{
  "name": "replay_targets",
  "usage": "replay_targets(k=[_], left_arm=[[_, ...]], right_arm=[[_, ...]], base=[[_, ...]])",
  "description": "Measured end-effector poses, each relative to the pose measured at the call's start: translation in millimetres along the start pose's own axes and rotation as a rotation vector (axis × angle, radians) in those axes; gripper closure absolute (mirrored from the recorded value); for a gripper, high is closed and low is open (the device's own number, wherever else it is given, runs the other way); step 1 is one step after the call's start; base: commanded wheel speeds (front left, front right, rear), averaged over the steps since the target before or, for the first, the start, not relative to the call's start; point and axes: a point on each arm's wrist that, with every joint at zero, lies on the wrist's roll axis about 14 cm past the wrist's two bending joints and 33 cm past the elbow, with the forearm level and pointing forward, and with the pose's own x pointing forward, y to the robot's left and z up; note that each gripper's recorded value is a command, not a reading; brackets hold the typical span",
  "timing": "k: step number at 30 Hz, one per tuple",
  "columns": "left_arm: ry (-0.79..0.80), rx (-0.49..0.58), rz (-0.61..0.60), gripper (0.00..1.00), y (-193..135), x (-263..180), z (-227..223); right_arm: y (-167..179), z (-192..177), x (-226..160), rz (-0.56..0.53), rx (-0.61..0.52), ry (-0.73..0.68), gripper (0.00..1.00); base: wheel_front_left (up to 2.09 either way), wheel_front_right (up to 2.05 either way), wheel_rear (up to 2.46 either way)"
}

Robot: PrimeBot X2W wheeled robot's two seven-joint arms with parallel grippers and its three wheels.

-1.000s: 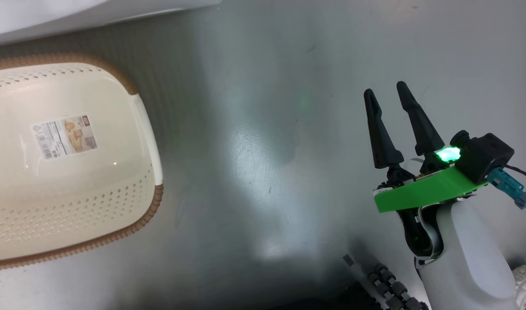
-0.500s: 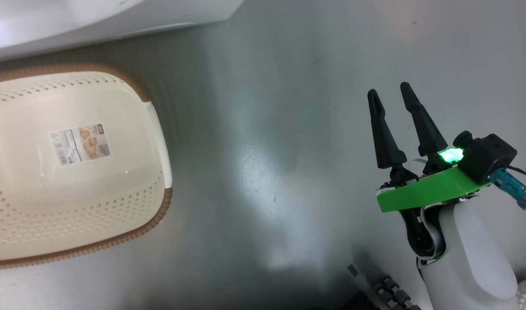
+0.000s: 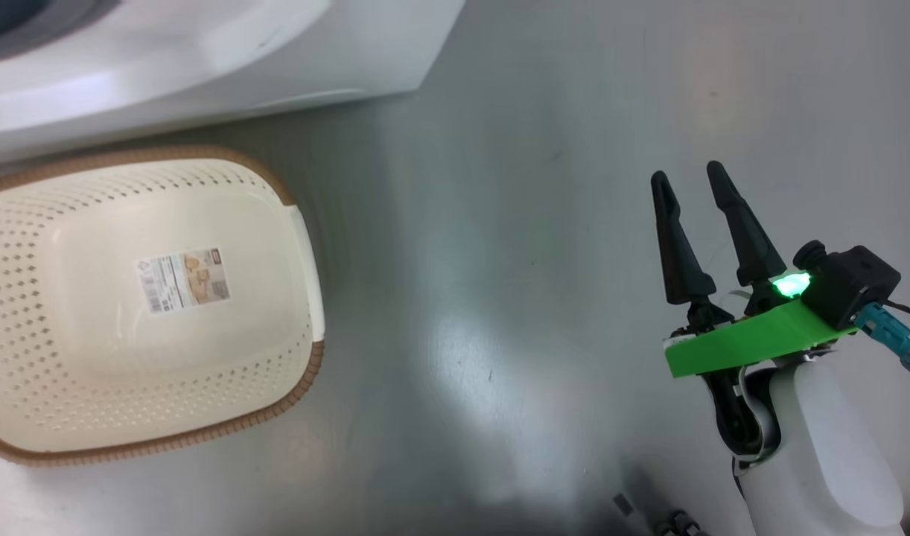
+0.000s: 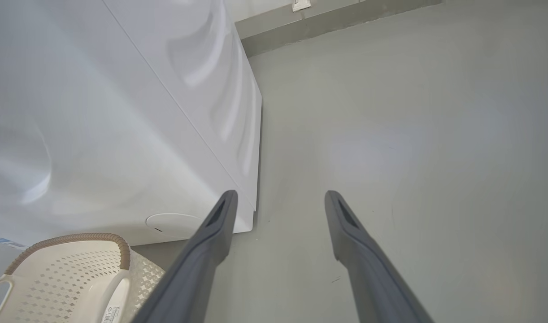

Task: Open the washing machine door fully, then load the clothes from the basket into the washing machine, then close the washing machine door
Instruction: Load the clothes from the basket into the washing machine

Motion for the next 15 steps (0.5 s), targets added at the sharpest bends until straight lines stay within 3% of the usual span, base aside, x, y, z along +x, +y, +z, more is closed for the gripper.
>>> replay_targets(k=[15], left_arm=[[-0.061, -0.024, 0.016, 0.00, -14, -55, 32]], right_arm=[[10, 30, -19, 0.015, -0.008, -0.051, 0.00]], base=[[0.00, 0.00, 0.00]])
